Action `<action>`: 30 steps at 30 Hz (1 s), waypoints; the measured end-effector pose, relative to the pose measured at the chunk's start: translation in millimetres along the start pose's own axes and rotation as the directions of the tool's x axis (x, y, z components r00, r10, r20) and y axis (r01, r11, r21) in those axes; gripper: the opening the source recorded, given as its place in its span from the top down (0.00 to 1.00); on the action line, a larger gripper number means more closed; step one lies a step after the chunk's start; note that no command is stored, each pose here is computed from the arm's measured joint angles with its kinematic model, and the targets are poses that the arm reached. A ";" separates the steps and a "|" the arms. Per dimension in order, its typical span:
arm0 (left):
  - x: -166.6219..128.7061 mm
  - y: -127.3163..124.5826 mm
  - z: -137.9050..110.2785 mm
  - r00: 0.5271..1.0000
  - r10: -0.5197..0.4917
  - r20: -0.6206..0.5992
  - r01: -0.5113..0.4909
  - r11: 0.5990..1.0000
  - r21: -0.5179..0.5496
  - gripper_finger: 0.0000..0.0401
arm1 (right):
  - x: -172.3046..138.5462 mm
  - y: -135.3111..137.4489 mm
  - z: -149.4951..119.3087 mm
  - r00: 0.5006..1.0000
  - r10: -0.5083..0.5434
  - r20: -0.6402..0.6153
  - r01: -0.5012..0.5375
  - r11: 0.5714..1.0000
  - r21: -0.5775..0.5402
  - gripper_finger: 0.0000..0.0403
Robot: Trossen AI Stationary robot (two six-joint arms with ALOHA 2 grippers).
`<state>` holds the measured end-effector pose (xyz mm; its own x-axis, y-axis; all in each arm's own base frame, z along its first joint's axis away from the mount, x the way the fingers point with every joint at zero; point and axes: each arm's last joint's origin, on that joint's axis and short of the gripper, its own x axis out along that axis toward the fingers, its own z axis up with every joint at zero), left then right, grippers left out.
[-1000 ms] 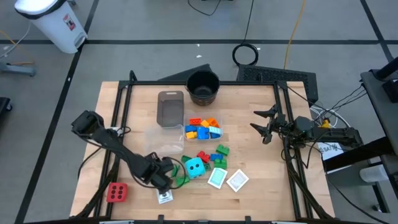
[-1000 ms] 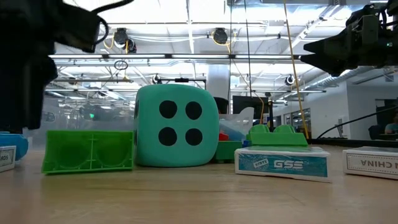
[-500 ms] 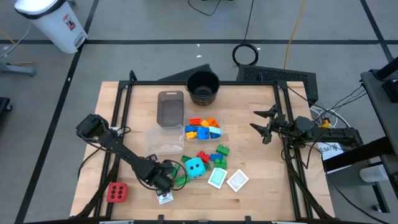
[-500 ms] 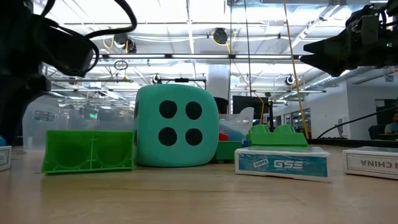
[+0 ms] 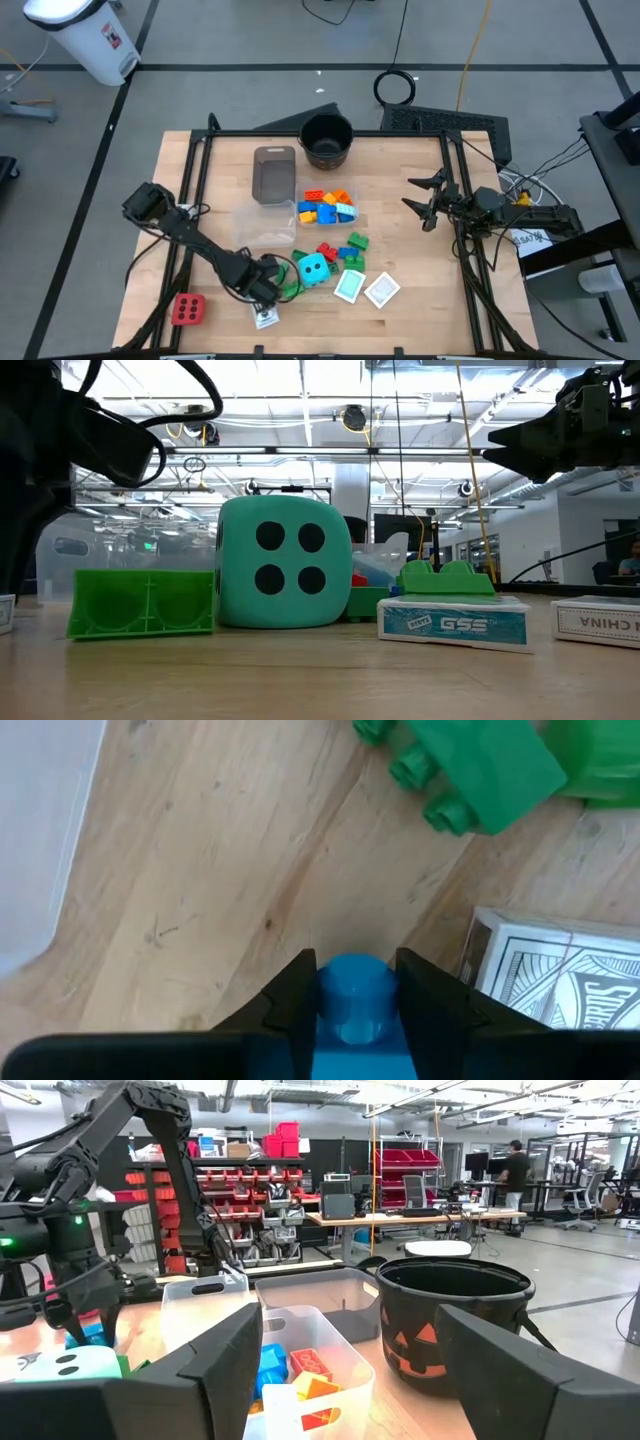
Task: Pick & Place Toys
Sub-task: Put the blue game piece into the right transparent bin
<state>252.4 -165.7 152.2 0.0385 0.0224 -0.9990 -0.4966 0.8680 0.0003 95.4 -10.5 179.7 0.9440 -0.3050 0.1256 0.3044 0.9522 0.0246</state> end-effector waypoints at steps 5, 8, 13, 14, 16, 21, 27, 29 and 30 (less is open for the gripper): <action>-9.7 2.9 4.9 0.999 -0.036 0.009 0.036 0.999 -0.021 0.72 | 0.0 0.0 0.0 1.000 0.000 0.000 0.000 1.000 0.000 0.34; -21.6 6.9 7.9 0.997 -0.072 0.040 0.073 0.997 -0.039 0.72 | 0.0 0.0 0.0 1.000 0.000 0.000 0.000 1.000 0.000 0.34; -46.3 13.7 10.4 0.978 -0.121 0.169 0.131 0.990 -0.049 0.72 | 0.0 0.0 0.1 1.000 0.000 0.000 0.000 1.000 0.000 0.34; -51.7 15.0 11.4 0.969 -0.129 0.212 0.142 0.989 -0.047 0.72 | 0.0 0.0 0.1 1.000 0.000 0.000 0.000 1.000 0.000 0.34; -62.5 17.0 13.8 0.940 -0.144 0.311 0.164 0.986 -0.042 0.72 | 0.0 0.0 0.0 1.000 0.000 0.000 0.000 1.000 0.000 0.34; -89.3 18.4 30.4 0.782 -0.175 0.598 0.220 0.976 -0.001 0.72 | 0.0 0.0 0.1 1.000 0.000 0.000 0.000 1.000 0.000 0.34; -114.0 19.8 67.8 0.544 -0.206 0.814 0.155 0.977 0.143 0.72 | 0.0 0.0 0.1 1.000 0.000 0.000 0.000 1.000 0.000 0.34; -118.3 25.2 83.6 0.487 -0.194 0.852 0.107 0.981 0.163 0.72 | 0.0 0.0 0.0 1.000 0.000 0.000 0.000 1.000 0.000 0.34; -119.3 28.4 91.8 0.463 -0.183 0.867 0.086 0.983 0.162 0.72 | 0.0 0.0 0.0 1.000 0.000 0.000 0.000 1.000 0.000 0.34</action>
<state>313.3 -98.2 275.5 0.8611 0.2815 -0.4235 -0.3442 0.9357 -0.0779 95.4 -10.5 179.7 0.9440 -0.3050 0.1256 0.3044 0.9522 0.0246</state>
